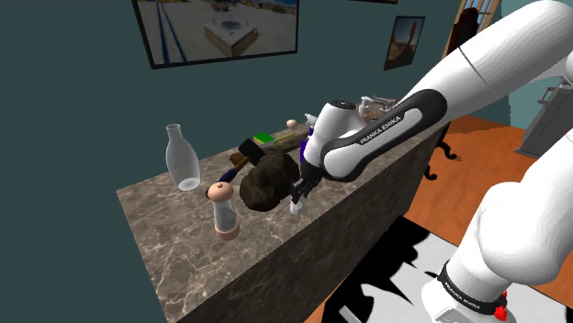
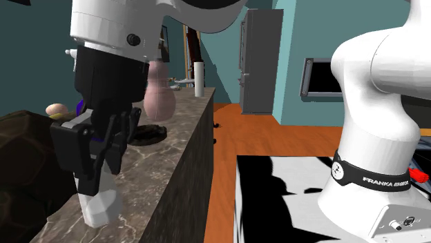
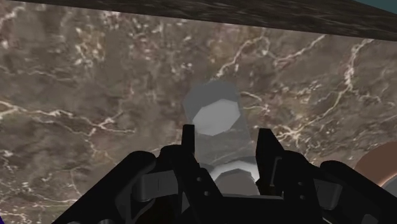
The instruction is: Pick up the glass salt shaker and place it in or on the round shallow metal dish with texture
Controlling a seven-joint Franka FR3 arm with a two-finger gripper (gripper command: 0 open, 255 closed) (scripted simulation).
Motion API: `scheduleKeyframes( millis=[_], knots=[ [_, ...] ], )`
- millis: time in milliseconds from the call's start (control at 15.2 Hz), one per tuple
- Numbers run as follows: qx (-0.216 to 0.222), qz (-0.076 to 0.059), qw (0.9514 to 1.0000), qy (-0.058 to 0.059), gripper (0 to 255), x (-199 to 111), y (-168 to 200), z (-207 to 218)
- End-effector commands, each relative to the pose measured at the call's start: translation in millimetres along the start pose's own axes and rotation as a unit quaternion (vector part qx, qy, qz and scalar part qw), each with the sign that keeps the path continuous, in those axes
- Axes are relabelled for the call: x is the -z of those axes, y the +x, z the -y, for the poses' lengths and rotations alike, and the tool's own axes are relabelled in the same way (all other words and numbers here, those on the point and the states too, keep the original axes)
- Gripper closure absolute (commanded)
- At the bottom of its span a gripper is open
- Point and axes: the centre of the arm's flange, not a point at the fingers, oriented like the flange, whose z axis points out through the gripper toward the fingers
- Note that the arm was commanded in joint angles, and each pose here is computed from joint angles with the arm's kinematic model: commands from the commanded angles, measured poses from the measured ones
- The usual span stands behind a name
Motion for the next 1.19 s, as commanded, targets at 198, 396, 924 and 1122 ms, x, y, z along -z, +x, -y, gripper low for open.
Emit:
scheduleKeyframes(
  millis=[198,396,924,1122],
  knots=[
    [0.0,0.0,1.0,0.0,255,22.7,5.6,3.0],
    [0.0,0.0,1.0,0.0,255,37.9,9.4,4.9],
    [0.0,0.0,1.0,0.0,255,78.6,19.6,9.9],
    [0.0,0.0,1.0,0.0,255,93.8,23.5,11.8]
  ],
)
